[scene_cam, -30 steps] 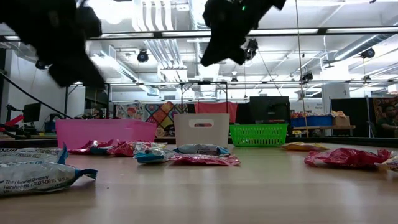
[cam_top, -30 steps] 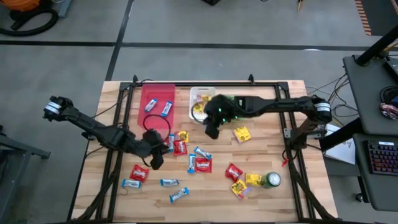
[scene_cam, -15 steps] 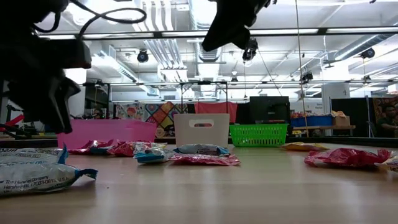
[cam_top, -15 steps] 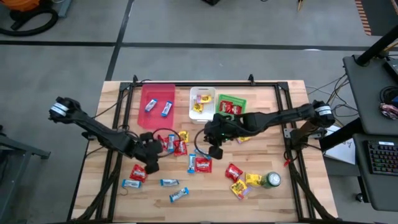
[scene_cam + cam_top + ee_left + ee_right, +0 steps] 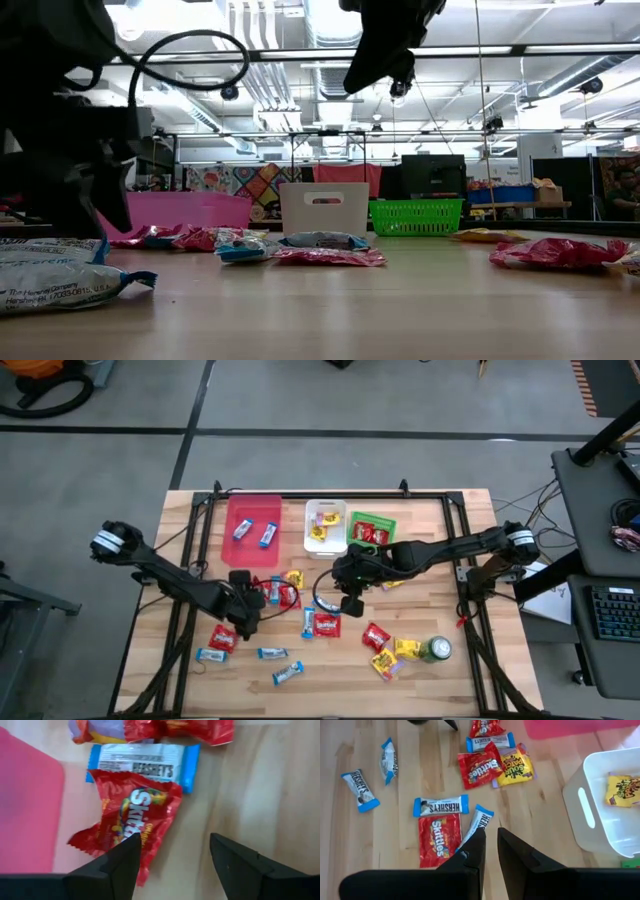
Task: Sort candy
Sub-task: Put the red candy into the green bin
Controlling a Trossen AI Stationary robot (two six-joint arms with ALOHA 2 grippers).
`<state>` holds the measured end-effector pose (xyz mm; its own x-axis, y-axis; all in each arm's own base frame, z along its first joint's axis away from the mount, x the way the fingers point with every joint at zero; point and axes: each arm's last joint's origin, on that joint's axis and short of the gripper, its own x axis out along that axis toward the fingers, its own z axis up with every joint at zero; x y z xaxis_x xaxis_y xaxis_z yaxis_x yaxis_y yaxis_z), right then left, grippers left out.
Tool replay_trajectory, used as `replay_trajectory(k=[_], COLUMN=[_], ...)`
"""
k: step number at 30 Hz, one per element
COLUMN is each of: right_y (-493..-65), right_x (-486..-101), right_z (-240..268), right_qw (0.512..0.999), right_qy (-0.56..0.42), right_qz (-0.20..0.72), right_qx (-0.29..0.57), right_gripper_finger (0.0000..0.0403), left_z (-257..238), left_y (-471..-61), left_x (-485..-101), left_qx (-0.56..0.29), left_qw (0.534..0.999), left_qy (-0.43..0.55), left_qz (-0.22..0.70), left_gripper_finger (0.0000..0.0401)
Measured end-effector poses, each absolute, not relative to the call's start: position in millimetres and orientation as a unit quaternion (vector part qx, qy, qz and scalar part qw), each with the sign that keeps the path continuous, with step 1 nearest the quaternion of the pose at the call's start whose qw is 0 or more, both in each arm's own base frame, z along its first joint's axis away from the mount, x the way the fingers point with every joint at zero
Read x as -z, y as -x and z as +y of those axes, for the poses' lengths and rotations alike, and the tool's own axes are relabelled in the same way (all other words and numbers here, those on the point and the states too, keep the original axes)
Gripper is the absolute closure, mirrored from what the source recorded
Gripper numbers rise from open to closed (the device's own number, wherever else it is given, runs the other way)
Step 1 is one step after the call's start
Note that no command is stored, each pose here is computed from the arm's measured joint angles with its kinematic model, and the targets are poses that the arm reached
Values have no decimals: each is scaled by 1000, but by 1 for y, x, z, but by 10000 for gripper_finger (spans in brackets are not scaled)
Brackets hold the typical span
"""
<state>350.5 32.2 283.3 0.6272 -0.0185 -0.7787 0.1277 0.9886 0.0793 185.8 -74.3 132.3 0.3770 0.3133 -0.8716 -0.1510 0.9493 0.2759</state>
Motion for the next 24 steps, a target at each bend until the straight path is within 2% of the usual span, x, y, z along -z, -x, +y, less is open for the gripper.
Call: replay_trajectory(k=[13,24], right_y=[-351,-351], right_x=[-284,-280], right_z=[32,35], right_qw=[901,901], right_qy=[-64,-63], right_qz=[426,427], right_qx=[40,38], right_gripper_finger=[360,360], left_z=[-73,-69], left_y=[-188,-184], left_x=[-125,-120], left_qx=[-176,-210], left_qw=[822,822], left_qy=[-93,-53], left_qz=[534,527], left_gripper_finger=[188,261])
